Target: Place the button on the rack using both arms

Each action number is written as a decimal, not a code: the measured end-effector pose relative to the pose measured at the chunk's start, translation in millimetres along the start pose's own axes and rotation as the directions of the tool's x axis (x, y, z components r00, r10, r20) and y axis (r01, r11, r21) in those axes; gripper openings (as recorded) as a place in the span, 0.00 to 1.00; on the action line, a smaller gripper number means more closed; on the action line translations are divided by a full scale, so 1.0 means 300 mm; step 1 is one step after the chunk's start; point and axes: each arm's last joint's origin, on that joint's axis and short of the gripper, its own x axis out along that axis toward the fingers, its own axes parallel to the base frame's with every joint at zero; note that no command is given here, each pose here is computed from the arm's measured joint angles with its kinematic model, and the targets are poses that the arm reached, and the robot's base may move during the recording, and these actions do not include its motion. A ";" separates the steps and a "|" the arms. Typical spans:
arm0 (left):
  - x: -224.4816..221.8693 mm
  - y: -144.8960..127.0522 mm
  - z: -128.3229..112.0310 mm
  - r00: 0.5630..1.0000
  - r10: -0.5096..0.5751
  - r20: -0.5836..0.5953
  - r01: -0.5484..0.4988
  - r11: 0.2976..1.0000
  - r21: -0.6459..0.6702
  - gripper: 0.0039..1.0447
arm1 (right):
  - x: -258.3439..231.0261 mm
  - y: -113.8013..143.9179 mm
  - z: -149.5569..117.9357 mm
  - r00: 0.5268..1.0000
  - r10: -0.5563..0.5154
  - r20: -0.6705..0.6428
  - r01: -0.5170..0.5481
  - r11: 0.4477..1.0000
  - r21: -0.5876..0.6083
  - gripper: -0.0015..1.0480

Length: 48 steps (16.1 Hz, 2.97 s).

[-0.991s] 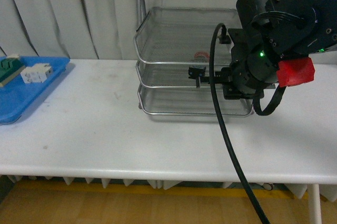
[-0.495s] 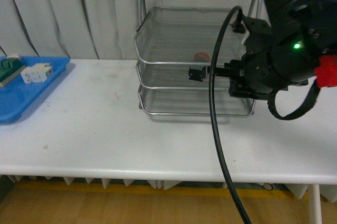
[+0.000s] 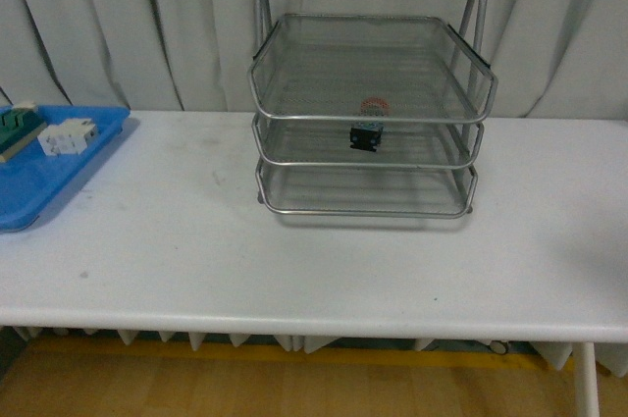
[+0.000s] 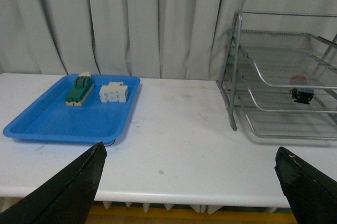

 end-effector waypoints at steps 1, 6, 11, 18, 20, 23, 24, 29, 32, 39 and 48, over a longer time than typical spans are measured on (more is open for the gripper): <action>0.000 0.000 0.000 1.000 0.000 0.000 0.000 1.000 0.000 0.94 | -0.103 -0.042 0.000 0.959 -0.082 0.271 0.110 0.990 -0.089 0.02; 0.000 0.000 0.000 1.000 0.000 0.000 0.000 1.000 0.000 0.94 | -0.306 -0.083 -0.241 0.911 -0.103 0.399 0.240 0.920 -0.309 0.02; 0.000 0.000 0.000 1.000 0.000 0.000 0.000 1.000 0.000 0.94 | -0.365 -0.091 -0.309 0.908 -0.101 0.407 0.248 0.913 -0.325 0.02; 0.000 0.000 0.000 1.000 0.000 0.000 0.000 1.000 0.000 0.94 | -0.410 -0.094 -0.351 0.899 -0.091 0.429 0.248 0.913 -0.325 0.02; 0.000 0.000 0.000 1.000 0.000 0.000 0.000 1.000 0.000 0.94 | -0.420 -0.093 -0.355 0.899 -0.091 0.429 0.248 0.913 -0.325 0.02; 0.000 0.000 0.000 1.000 0.000 0.000 0.000 1.000 0.000 0.94 | -0.434 -0.092 -0.363 0.899 -0.092 0.427 0.248 0.913 -0.325 0.02; 0.000 0.000 0.000 1.000 0.000 0.000 0.000 1.000 0.000 0.94 | -0.439 -0.091 -0.364 0.898 -0.091 0.430 0.248 0.913 -0.325 0.02; 0.000 0.000 0.000 1.000 0.001 0.000 -0.001 1.000 0.000 0.94 | -0.476 -0.091 -0.393 0.902 -0.094 0.421 0.247 0.913 -0.325 0.02; 0.000 0.000 0.000 1.000 0.000 0.000 0.000 1.000 0.000 0.94 | -0.477 -0.091 -0.393 0.901 -0.094 0.423 0.248 0.912 -0.325 0.02; 0.000 0.000 0.000 1.000 0.000 0.000 0.000 1.000 0.000 0.94 | -0.477 -0.091 -0.393 0.902 -0.094 0.422 0.248 0.912 -0.326 0.94; 0.000 0.000 0.000 1.000 0.000 0.000 0.000 1.000 0.000 0.94 | -0.477 -0.091 -0.393 0.902 -0.094 0.422 0.248 0.912 -0.326 0.94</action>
